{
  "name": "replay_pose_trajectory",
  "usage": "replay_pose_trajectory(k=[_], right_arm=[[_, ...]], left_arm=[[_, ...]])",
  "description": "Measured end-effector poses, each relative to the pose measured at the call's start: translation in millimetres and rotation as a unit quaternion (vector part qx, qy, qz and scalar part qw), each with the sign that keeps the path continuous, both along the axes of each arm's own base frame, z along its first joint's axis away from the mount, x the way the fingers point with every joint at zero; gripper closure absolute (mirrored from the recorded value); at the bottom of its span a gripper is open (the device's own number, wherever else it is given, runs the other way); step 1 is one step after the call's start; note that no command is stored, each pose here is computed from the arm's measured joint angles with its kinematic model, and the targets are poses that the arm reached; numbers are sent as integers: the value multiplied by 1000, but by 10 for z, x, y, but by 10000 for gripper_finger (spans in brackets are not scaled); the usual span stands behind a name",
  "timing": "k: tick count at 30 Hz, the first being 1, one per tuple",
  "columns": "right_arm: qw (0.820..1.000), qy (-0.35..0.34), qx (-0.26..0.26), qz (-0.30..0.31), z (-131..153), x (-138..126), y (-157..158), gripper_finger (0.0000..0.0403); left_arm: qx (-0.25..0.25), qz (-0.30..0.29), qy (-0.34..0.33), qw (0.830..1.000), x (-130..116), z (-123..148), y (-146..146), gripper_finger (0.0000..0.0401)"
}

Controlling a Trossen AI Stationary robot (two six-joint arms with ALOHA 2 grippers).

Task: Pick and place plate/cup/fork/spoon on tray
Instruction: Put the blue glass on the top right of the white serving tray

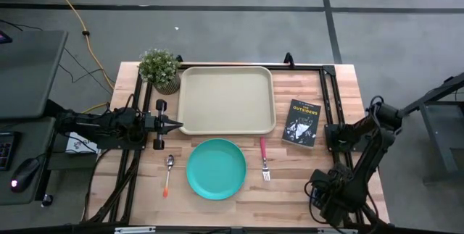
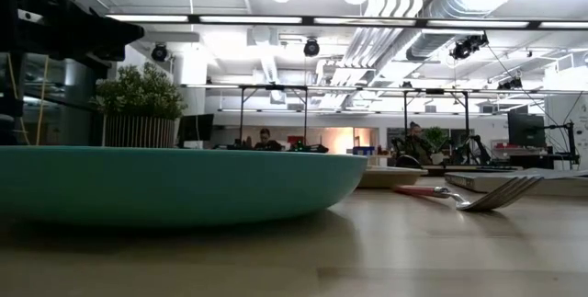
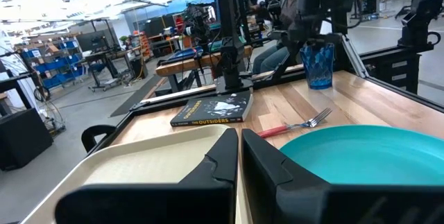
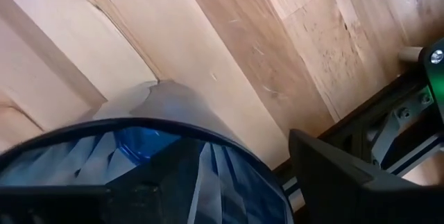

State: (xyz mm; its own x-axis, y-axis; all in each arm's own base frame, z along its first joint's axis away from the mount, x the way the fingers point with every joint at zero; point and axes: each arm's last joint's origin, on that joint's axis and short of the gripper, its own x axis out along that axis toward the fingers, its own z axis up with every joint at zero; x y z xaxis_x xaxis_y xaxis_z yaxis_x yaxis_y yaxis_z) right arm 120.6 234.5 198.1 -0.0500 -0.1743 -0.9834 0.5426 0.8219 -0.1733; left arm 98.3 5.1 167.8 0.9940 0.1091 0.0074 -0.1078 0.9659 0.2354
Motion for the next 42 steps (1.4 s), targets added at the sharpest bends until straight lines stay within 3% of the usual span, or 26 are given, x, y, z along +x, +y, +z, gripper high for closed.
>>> replay_pose_trajectory(k=[5,11,15,19,22,25,28,32,36,42], right_arm=[[1000,6,-7,6,2,-8,-14,268],[999,24,0,27,102,-36,-59,387],[999,-1,13,31,291,-38,-116,386],[995,-77,41,46,619,34,-191,399],[982,-172,45,71,859,191,-309,399],[960,-248,-7,130,990,491,-524,400],[942,-279,-59,174,1089,898,-899,401],[935,-294,-106,164,1138,1439,-1654,401],[933,-325,-150,48,1198,1647,-2584,402],[919,-351,-139,-114,1147,1476,-3763,402]], left_arm=[[0,0,0,1000,0,0,0,398],[0,0,0,1000,0,-1,0,398],[0,0,0,1000,0,-1,0,398],[0,0,0,1000,0,0,0,398],[0,0,0,1000,0,-1,0,398],[0,0,0,1000,0,0,0,398],[0,0,0,1000,0,0,0,398],[0,0,0,1000,0,-1,0,398],[0,0,0,1000,0,-1,0,398],[0,0,0,1000,0,0,0,398]])
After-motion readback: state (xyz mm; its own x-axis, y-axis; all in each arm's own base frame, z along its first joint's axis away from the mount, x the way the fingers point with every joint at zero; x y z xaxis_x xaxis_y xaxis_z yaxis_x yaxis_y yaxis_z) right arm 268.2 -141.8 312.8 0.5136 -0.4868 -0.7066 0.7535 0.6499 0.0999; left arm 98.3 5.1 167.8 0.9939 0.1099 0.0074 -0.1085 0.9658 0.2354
